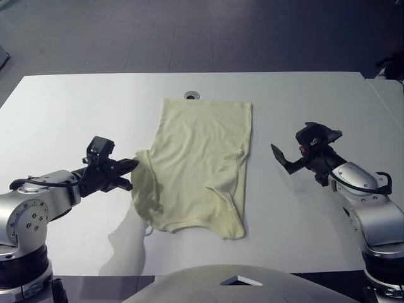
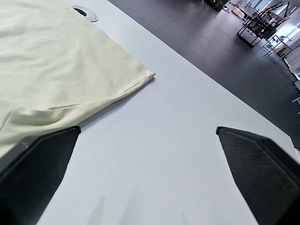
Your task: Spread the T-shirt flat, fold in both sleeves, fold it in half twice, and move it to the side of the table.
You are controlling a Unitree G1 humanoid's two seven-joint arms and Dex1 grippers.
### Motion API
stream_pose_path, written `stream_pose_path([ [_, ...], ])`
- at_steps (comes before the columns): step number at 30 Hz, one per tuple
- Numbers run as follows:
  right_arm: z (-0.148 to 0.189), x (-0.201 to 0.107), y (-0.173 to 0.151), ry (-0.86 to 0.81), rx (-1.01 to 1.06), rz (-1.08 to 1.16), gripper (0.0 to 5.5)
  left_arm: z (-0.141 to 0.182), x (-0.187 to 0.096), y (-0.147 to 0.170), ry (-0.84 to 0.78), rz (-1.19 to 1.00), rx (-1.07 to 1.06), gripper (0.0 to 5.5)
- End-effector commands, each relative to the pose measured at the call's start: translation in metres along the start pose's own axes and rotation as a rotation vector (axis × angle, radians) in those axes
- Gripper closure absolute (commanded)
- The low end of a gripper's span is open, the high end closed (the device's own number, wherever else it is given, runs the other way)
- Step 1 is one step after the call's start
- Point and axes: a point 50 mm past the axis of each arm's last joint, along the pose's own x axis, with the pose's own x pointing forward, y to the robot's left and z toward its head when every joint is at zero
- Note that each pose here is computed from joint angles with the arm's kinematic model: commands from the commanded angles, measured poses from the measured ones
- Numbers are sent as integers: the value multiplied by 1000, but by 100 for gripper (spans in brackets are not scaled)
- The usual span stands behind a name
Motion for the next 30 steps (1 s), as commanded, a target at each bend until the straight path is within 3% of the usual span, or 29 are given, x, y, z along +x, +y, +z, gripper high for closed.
stream_pose_path([
  [1,0,1,2,-1,3,-1,10,5,8,-19,3,-70,32,546],
  [17,9,14,3,-31,-22,49,10,-9,54,-66,-2,-150,-24,546],
  [25,16,16,13,-83,-87,170,10,19,49,-77,-188,-263,-140,420],
  [28,21,11,11,-123,-187,229,10,40,30,-72,-307,-341,-104,367],
  [30,21,5,7,-141,-277,278,10,47,10,-57,-327,-278,42,338],
])
